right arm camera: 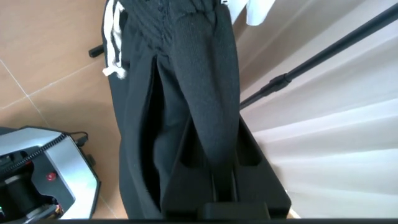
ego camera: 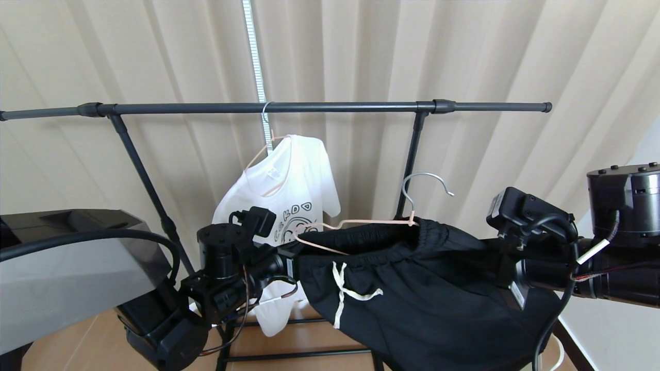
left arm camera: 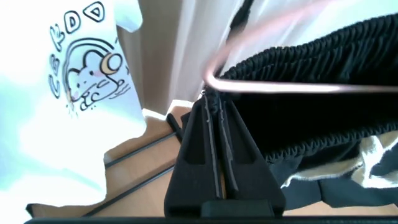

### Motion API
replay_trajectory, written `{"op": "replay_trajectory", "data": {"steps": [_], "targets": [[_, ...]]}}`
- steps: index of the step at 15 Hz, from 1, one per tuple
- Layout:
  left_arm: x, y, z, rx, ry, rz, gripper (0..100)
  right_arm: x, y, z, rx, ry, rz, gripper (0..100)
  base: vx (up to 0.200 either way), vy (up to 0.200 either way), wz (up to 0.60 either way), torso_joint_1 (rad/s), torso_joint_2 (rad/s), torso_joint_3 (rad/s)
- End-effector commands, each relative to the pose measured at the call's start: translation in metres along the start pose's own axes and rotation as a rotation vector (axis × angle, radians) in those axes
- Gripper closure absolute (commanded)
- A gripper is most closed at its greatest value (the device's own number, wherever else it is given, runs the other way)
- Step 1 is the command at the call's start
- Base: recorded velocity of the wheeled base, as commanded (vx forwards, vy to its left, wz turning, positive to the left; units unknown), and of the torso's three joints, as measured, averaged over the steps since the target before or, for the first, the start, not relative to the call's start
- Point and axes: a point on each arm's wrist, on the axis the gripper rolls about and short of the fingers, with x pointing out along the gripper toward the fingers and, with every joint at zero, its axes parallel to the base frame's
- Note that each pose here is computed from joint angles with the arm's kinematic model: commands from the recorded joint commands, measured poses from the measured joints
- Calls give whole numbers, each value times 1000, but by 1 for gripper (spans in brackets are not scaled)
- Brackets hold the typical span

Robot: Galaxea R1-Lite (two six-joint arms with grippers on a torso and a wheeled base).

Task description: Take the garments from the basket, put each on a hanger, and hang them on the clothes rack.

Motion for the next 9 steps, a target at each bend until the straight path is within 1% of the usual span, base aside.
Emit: {"op": "replay_trajectory", "data": {"steps": [1, 4, 6, 9], "targets": [[0, 6, 4, -3, -16, 17, 100, 0, -2, -2, 3, 6, -8, 100, 0, 0, 0, 0, 0, 0], [0, 11, 8, -4, -30, 29, 100, -1, -6, -6, -30, 21, -22, 100, 0, 0, 0, 0, 0, 0], [-2, 11, 12, 1, -41, 29, 100, -1, -7, -10, -51, 33, -27, 100, 0, 0, 0, 0, 0, 0], [-11, 8, 28, 8, -75, 25, 100, 0, -7, -16, -102, 58, -23, 100, 0, 0, 0, 0, 0, 0]]}}
